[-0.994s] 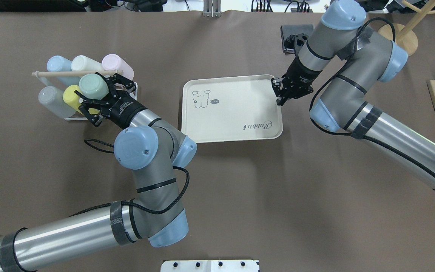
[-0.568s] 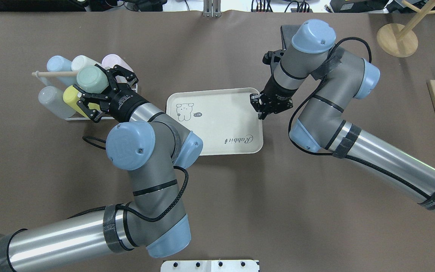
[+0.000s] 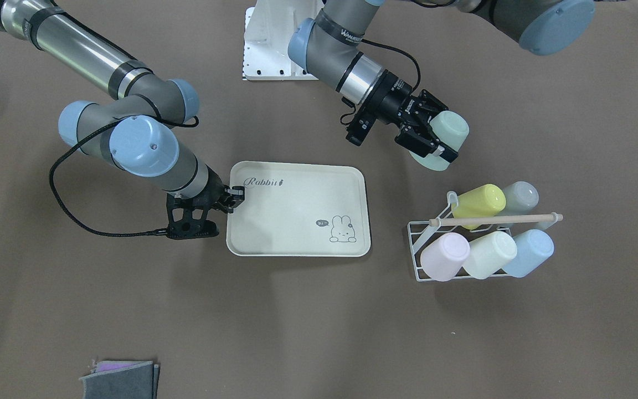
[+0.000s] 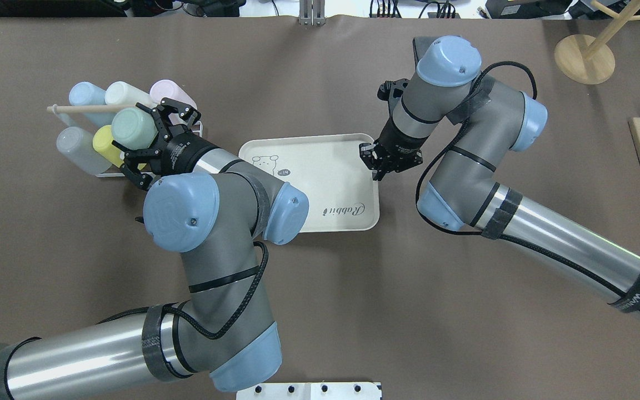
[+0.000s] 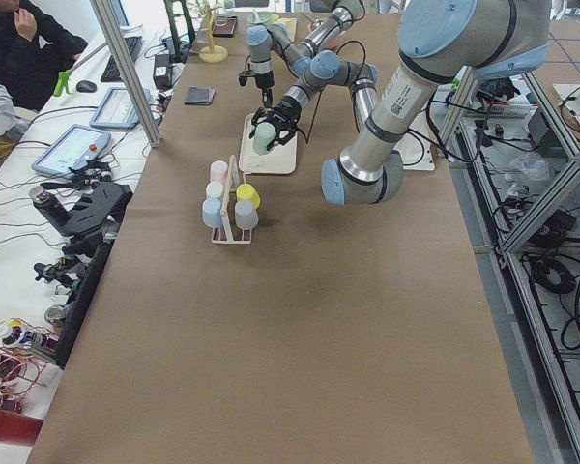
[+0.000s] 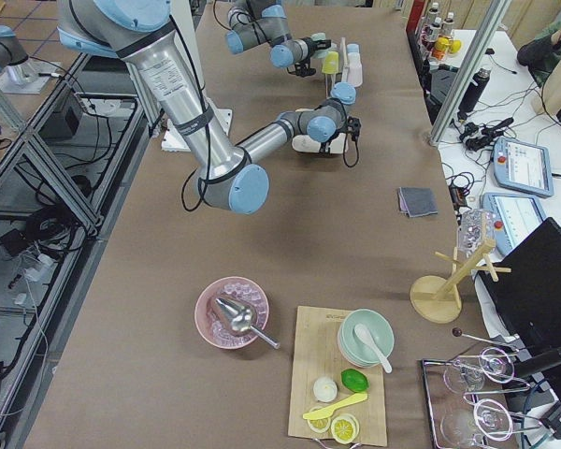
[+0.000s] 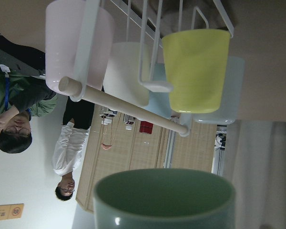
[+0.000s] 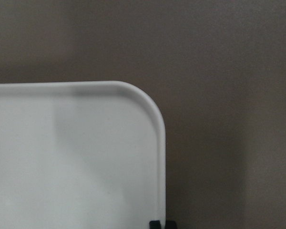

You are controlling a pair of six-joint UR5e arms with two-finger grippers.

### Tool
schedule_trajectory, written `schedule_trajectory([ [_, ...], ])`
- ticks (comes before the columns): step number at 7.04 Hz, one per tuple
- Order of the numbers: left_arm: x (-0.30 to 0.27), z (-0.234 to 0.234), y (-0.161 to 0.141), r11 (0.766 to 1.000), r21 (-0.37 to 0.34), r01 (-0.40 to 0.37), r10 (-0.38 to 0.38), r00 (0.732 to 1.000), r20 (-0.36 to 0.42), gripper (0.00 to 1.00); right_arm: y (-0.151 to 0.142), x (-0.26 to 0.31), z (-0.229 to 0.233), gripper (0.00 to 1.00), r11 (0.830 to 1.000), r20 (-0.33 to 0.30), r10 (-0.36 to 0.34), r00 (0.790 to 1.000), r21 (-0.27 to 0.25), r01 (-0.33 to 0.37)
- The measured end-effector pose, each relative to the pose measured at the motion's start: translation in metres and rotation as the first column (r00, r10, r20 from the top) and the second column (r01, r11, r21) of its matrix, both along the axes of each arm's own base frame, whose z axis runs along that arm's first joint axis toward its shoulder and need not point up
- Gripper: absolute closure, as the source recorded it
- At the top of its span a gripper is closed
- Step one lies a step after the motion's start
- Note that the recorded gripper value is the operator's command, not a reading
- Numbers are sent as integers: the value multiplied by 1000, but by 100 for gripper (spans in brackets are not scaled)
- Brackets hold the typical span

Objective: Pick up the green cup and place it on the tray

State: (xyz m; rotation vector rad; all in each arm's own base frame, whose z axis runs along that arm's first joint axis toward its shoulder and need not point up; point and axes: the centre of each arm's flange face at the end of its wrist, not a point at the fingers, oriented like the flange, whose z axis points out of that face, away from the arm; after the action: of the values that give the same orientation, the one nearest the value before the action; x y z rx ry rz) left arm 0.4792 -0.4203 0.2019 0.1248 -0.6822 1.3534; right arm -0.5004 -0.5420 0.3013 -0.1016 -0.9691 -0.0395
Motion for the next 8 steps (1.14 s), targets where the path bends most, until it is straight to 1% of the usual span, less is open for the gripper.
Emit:
schedule_trajectory([
  [1, -2, -1, 10, 986, -39, 163, -167, 976, -140, 79, 2, 0, 5, 0, 1000, -9, 3, 1000, 15, -3],
  [2, -2, -2, 20, 945, -103, 312, -328, 909, -256, 79, 4, 5, 11, 0, 999, -20, 18, 1000, 32, -18],
  [3, 0, -4, 22, 891, -162, 424, -454, 818, -354, 79, 5, 19, 12, 0, 998, -22, 38, 999, 45, -37],
  [4, 4, -7, 17, 830, -228, 508, -553, 701, -451, 79, 3, 45, 8, 0, 997, -23, 67, 998, 48, -66],
  [5, 10, -10, 14, 763, -297, 574, -631, 563, -533, 79, 7, 79, 4, 0, 995, -33, 96, 995, 41, -94],
  [6, 18, -13, 12, 700, -362, 615, -679, 418, -603, 79, 13, 118, 6, 0, 992, -42, 119, 992, 42, -118],
  [7, 28, -14, 7, 667, -422, 614, -685, 282, -672, 79, 16, 155, 17, 0, 989, -49, 137, 989, 60, -134],
  [8, 37, -18, 2, 660, -474, 583, -663, 156, -732, 79, 22, 191, 34, 0, 985, -63, 157, 986, 84, -152],
])
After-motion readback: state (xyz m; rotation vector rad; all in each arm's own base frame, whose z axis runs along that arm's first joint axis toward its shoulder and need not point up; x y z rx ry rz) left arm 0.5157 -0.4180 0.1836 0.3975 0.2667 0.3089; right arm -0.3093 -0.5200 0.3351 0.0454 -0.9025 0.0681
